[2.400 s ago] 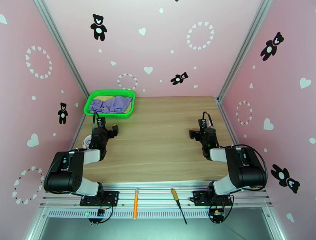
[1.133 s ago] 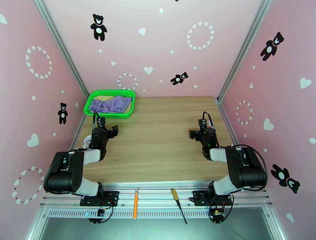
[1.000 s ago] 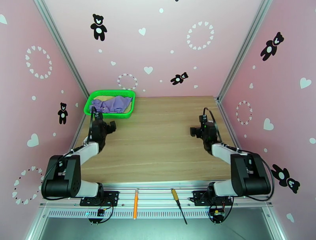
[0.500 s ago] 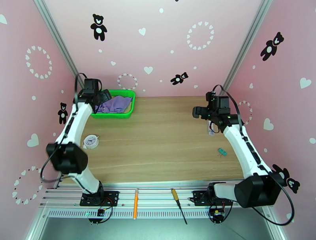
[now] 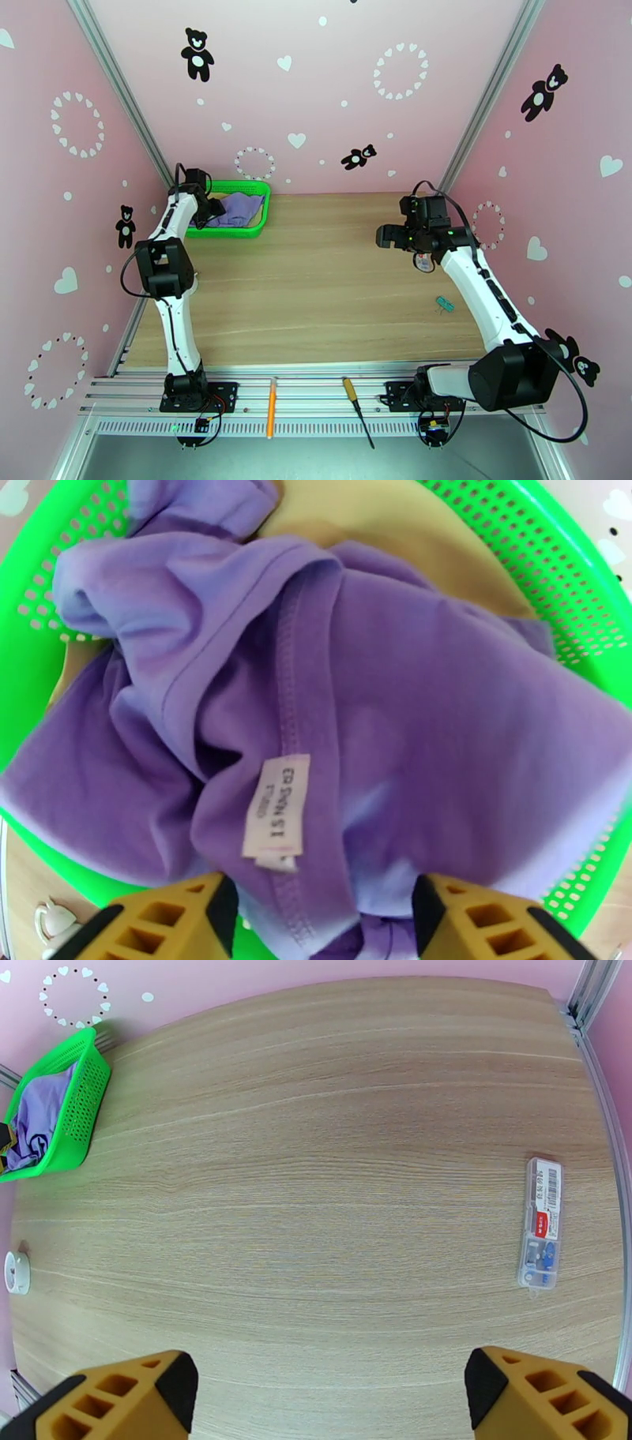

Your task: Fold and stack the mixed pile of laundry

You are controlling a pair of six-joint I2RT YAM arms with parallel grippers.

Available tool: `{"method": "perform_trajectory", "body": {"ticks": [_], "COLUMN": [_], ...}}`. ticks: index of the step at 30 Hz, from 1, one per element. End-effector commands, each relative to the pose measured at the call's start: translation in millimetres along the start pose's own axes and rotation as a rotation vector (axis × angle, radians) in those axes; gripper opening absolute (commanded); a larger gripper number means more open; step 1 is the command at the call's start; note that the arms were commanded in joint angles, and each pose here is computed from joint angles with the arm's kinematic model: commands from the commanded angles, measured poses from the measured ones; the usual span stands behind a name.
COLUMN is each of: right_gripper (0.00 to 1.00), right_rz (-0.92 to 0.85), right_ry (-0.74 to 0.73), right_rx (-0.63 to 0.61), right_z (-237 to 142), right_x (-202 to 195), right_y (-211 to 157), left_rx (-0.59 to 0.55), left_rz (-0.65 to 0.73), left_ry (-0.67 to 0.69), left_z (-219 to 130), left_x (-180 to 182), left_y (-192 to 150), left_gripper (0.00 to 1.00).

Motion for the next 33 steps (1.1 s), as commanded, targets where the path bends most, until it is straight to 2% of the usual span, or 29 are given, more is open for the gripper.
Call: {"method": "perform_trajectory", "body": {"ticks": [1,5,9,12,14,17,22,28,33], "right_gripper": [0.95,0.94,0.94,0.94,0.94,0.93,0.93,0.93,0.93], "right_rz": [0.006,0.003,-0.001,-0.005,-0.007,-0.01,-0.017,-0.022,-0.04], "right_ry": [0.007,0.005,-0.004,-0.013,-0.013,-0.005,0.035,0.104,0.218], "right_rx": [-0.004,-0.013,-0.022,-0.032,-0.04,-0.06,-0.12,-0.195,-0.235], "right_z": [-10,-14,-20,-25,-28,-37,-59,-89,-109], "right_x": [4,4,3,3,3,5,12,23,38], "right_y": [-2,-1,-2,-1,0,2,8,14,15], "left_rx": [0.054,0.049,0.041,0.006,-0.034,-0.115,-0.287,-0.402,-0.417], "left_rz": [0.018,0.025,0.028,0.022,0.017,0.02,0.08,0.189,0.26], "left_ry": [0.036,0.038,0.032,-0.005,-0.042,-0.117,-0.258,-0.468,-0.614], "left_z": [19,25,22,4,-17,-68,-190,-314,-374], "left_x": [6,6,3,-4,-10,-22,-49,-84,-105], "left_y": [-10,-8,-2,7,17,33,44,6,-36], "left_gripper": [0.6,0.51,0.25,0.0,0.0,0.0,0.0,0.0,0.0]}}
Point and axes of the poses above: each hand's point on the last joint's axis, 136 mm out from that joint toward the fingers, its own z axis out along the fingers, its own x axis along the line the jaws close on, y = z × x, the point moved 5 cm from there along -z, back along the fingers, and after that the axes turned 4 degrees about z, right-handed, at the moved point
